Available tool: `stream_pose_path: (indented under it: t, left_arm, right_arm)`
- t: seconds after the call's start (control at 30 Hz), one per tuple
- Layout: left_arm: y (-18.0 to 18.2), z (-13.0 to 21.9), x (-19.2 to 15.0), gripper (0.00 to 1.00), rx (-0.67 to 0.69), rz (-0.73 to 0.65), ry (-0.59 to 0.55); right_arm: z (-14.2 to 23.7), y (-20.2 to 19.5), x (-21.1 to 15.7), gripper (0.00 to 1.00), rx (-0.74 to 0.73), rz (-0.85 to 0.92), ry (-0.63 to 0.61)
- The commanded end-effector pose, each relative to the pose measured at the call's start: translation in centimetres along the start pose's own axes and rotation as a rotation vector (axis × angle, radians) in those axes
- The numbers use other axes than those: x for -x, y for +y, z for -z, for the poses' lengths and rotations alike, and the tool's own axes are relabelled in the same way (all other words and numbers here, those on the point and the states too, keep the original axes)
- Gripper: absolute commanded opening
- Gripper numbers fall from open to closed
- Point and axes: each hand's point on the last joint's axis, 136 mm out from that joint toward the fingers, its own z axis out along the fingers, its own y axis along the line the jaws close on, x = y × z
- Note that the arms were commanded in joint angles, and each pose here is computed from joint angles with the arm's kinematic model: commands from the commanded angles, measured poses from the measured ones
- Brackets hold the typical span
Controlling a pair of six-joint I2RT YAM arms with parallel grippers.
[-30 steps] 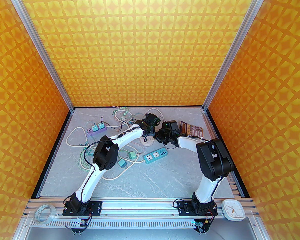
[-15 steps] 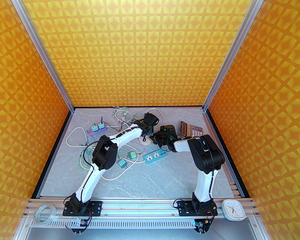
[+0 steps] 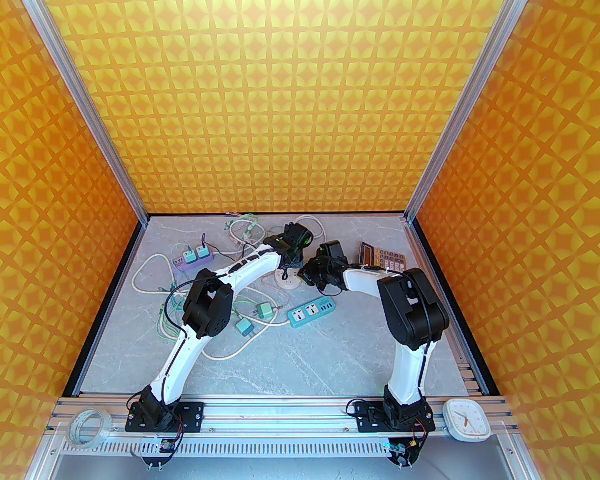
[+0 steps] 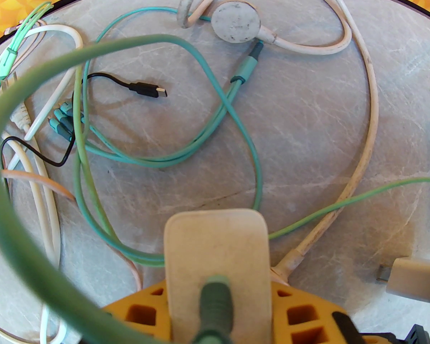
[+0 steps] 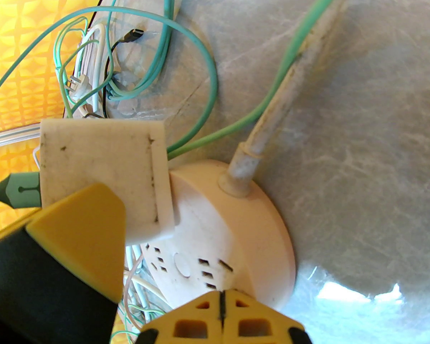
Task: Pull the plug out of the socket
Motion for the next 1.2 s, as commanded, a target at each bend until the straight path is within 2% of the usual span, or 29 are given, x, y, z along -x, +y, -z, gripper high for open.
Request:
stream_pose_path:
  t: [0.0,0.37,0.73,0.9,1.03,1.17]
  left_arm:
    - [-0.9,0.3,-1.7,0.19,-0.006,-0.035,0.019]
    - [-1.4,0.7,-5.0,0.15,-0.019,-0.044,0.005]
    - [-0.4,-0.4,-2.2,0.15,0.066,-0.042,0.121]
    - [-0.9,0.2,-2.6,0.14,0.028,-0.034,0.080]
    - [-1.9,1.5,-3.2,0.13,-0.029,-0.032,-0.005]
    - [-2.0,2.1,-4.2,0.12,-0.027,-0.059,-0.051]
  right_arm:
    - [-2.3,-8.1,-5.5,0.00,-0.306,-0.050,0.136]
    - [-2.7,-9.6,-5.8,0.00,-0.402,-0.007,0.160]
    - [-3.4,-9.5,-6.4,0.00,-0.435,0.045,0.192]
    - [-3.7,-8.9,-6.4,0.00,-0.423,0.059,0.195]
    - [-3.9,-9.0,-6.5,0.00,-0.429,0.063,0.199]
    - [-4.0,-9.4,-6.8,0.00,-0.440,0.061,0.208]
